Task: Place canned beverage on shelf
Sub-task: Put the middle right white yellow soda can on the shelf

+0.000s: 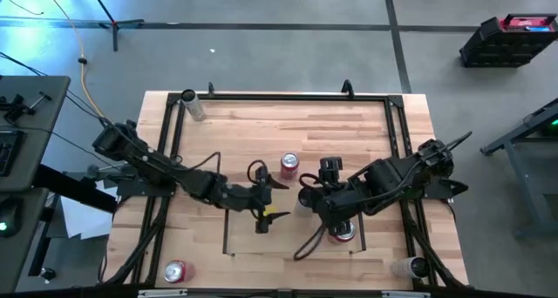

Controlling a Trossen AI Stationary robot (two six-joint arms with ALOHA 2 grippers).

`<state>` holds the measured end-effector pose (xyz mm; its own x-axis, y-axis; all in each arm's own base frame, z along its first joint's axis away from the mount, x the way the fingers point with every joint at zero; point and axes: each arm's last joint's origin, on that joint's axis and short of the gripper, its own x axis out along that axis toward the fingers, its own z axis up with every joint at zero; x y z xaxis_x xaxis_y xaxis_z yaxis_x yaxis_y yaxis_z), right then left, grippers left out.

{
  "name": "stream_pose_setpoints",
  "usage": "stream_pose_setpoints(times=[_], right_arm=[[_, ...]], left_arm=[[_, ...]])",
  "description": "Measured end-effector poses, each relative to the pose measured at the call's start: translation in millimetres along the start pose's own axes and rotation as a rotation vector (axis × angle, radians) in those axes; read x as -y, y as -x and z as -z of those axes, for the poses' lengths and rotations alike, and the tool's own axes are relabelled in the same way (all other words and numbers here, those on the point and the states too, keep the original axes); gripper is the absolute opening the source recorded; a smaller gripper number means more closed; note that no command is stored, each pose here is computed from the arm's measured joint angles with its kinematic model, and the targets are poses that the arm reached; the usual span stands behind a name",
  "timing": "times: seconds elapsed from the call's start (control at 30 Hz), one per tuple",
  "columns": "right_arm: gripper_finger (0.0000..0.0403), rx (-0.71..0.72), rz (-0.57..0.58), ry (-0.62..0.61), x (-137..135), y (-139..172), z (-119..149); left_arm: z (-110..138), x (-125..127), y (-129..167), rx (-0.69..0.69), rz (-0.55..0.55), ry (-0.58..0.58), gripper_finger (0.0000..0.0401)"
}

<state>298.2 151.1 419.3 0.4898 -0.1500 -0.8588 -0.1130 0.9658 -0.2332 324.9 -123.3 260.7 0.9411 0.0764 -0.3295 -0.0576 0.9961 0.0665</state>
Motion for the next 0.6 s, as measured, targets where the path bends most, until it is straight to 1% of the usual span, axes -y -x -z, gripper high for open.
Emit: stream_pose_setpoints(times=[0.1,0.23,0.33,0.4,0.5,0.6], right_arm=[[0.0312,0.062,0.008,0.004,-4,15,0],[0.0312,0.147,0.037,0.012,-11,35,1],[0.0312,0.181,0.062,0.016,-15,46,8],[0.0312,0.202,0.088,-0.003,-16,52,11],[0.0312,0.220,0.094,0.005,-22,56,14],[0.0312,0.232,0.103,0.010,-26,59,16]], left_arm=[[3,3,-6,0.011,-0.001,0.034,0.0333],[7,6,-14,0.027,0.001,0.047,0.0333],[13,10,-22,0.030,0.001,0.052,0.0333],[18,11,-27,0.030,-0.010,0.052,0.0333],[22,13,-33,0.042,-0.043,0.057,0.0333],[23,13,-34,0.050,-0.046,0.061,0.0333]])
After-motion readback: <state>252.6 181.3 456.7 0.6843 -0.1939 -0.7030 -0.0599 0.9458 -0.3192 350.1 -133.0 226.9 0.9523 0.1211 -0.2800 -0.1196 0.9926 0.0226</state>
